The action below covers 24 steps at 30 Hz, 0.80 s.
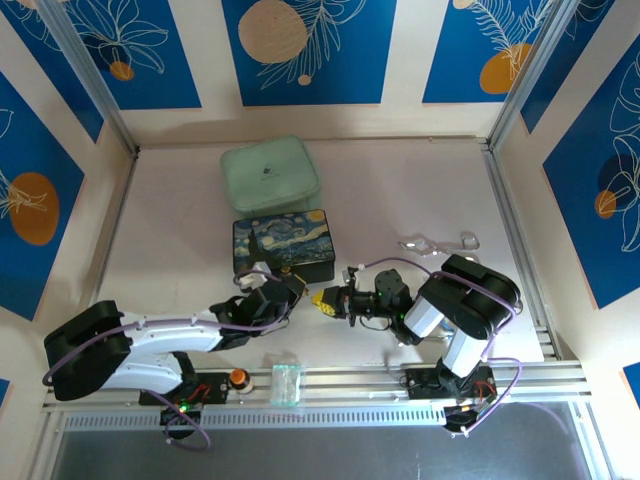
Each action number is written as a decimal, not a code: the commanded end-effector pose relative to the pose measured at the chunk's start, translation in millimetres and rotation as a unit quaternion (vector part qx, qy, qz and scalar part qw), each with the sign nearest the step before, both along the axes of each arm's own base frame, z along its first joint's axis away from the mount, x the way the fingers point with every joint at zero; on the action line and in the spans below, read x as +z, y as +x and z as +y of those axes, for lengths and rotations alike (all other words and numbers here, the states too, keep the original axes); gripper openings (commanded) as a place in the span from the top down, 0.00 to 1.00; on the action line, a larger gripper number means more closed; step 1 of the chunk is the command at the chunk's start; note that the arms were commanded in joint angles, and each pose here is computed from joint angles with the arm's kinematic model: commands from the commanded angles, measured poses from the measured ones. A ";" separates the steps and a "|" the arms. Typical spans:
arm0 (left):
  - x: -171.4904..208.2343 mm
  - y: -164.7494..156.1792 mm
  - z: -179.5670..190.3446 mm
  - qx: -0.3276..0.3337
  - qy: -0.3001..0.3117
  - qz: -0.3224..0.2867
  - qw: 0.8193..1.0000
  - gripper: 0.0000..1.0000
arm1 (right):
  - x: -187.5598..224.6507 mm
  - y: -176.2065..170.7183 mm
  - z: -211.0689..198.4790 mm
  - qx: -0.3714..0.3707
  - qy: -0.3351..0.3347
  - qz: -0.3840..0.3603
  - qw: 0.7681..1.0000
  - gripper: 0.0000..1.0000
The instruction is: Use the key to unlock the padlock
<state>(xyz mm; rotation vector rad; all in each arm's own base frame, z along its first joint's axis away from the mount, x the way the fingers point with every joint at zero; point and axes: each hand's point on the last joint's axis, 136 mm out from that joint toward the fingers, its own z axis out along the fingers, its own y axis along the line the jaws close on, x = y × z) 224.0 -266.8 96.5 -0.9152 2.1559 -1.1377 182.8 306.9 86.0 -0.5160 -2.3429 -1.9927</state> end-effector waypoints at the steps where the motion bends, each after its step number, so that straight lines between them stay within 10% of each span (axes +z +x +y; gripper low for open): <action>1: 1.1 6.0 3.0 0.010 0.023 -0.008 1.000 1.00 | 17.7 6.2 0.4 -0.008 0.021 -0.030 0.999 1.00; 24: -8.0 6.4 1.0 0.009 0.031 0.000 0.999 1.00 | 19.0 10.2 -5.0 -0.021 0.021 -0.035 0.999 1.00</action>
